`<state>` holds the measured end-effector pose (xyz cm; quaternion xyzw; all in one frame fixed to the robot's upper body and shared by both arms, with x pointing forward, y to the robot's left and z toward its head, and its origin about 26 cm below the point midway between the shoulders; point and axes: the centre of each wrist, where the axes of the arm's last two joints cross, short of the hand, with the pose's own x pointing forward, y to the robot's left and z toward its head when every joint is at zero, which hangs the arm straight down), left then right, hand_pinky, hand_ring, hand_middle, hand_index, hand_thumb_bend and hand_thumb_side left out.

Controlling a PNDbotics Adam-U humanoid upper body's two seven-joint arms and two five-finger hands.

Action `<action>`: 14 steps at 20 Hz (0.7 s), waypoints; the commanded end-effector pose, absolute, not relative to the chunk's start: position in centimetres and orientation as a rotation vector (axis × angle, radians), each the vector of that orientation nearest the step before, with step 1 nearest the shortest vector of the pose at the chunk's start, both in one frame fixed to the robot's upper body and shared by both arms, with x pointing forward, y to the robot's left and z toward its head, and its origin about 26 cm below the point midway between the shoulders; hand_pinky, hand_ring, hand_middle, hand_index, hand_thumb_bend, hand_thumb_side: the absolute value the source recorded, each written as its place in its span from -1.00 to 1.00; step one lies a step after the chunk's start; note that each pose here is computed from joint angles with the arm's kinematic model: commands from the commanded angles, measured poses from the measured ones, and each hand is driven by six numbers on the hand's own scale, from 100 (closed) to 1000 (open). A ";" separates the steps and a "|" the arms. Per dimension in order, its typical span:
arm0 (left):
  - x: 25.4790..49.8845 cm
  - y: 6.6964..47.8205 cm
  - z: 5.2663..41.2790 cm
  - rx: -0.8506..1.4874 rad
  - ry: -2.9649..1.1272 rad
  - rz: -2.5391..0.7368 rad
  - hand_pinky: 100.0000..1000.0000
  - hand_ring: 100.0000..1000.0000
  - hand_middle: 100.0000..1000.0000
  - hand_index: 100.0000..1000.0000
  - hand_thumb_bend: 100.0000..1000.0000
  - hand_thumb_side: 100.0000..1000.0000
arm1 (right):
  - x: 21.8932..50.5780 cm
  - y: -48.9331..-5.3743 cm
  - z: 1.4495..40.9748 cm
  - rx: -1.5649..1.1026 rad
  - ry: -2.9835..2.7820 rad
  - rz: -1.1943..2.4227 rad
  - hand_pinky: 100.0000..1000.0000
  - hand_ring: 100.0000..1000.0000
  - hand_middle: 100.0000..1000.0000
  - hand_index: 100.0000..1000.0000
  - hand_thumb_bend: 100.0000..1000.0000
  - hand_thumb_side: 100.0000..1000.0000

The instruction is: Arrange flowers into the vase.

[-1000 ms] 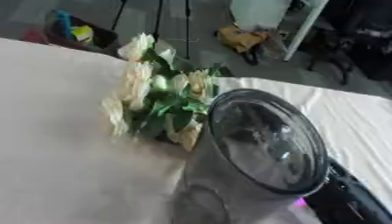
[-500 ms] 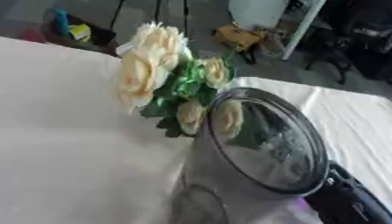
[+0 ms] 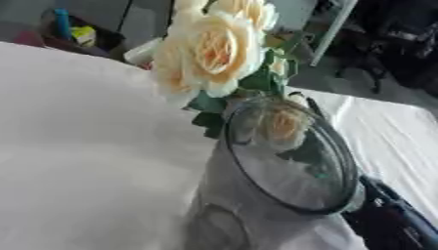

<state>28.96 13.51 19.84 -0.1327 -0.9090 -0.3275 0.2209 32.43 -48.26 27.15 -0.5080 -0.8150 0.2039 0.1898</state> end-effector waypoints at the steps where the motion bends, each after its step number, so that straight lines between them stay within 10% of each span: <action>1: 28.7 13.5 20.1 -0.379 -2.525 -0.897 0.18 0.40 0.73 0.64 -0.84 1.00 | 31.5 -48.7 29.4 -1.438 -2.378 0.517 -1.00 -1.00 -1.00 -0.81 -1.00 1.00; 14: 28.8 14.1 19.7 -0.378 -2.502 -0.871 0.18 0.40 0.73 0.63 -0.82 1.00 | 30.0 -49.1 30.1 -1.257 -2.476 0.277 -1.00 -1.00 -1.00 -0.85 -1.00 0.87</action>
